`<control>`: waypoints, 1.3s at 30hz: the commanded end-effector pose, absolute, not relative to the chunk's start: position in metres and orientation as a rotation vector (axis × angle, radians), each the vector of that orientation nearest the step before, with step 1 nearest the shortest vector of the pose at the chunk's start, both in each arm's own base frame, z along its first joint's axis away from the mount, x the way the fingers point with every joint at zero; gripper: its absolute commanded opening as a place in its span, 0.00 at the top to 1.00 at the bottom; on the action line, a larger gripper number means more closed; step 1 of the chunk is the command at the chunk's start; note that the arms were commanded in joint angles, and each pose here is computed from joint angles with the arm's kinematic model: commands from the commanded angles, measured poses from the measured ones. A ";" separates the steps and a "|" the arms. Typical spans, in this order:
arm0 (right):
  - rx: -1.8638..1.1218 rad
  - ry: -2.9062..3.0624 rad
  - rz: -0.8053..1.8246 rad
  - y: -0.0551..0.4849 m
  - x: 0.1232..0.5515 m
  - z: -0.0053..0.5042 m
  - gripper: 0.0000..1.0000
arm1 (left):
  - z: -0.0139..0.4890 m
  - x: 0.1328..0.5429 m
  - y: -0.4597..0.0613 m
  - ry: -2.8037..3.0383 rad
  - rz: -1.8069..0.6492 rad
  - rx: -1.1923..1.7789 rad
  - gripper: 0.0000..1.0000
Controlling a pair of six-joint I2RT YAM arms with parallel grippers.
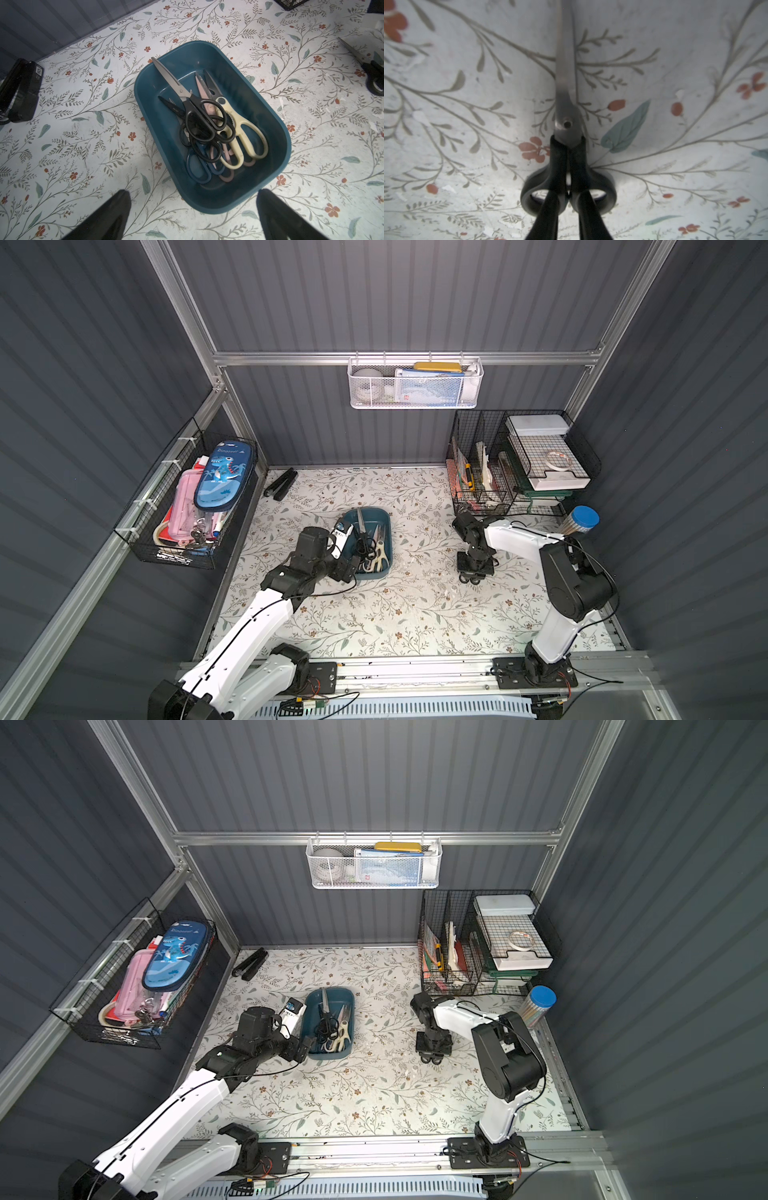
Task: Put the scissors into the storage box
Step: Pick up the scissors from the center of the board, then place the scissors in the storage box.
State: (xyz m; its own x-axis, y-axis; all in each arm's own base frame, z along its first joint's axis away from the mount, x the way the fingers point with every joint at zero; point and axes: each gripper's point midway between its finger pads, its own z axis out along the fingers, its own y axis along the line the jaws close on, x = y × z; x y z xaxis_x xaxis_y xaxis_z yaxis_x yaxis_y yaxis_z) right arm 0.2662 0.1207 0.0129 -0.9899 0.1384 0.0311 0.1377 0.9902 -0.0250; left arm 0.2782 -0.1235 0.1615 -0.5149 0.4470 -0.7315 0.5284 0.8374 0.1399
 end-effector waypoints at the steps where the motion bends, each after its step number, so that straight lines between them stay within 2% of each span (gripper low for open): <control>1: -0.150 -3.154 0.050 0.132 0.280 0.021 0.85 | 0.169 0.282 -0.111 2.221 -0.076 0.618 0.01; 6: -0.073 -3.227 -0.013 0.160 0.295 0.048 0.86 | 0.169 0.285 -0.080 2.259 0.112 0.510 0.01; 11: 0.013 -3.270 -0.107 0.200 0.308 0.068 0.86 | 0.172 0.285 -0.069 2.254 0.165 0.465 0.01; 18: 0.245 -3.333 -0.301 0.287 0.331 0.107 0.86 | 0.171 0.286 -0.064 2.270 0.178 0.438 0.01; 24: 0.530 -3.310 -0.562 0.382 0.335 0.128 0.86 | 0.177 0.287 -0.038 2.269 0.242 0.291 0.01; 30: 0.608 -3.272 -0.642 0.437 0.350 0.107 0.87 | 0.181 0.287 -0.029 2.255 0.248 0.245 0.01; 34: 0.616 -3.258 -0.612 0.444 0.358 0.087 0.87 | 0.178 0.288 -0.031 2.270 0.239 0.260 0.01; 39: 0.601 -3.150 -0.653 0.446 0.339 0.071 0.87 | 0.174 0.289 -0.032 2.286 0.240 0.271 0.01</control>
State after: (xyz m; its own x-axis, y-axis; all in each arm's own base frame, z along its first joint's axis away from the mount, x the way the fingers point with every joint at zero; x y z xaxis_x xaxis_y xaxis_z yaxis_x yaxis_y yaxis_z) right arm 0.3537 0.4491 0.0710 -0.9160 -0.3062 -0.2591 -0.3818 0.8635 0.3294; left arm 0.2872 -0.0325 0.1684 -0.6509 0.2840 -0.7041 0.1238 0.9547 0.2707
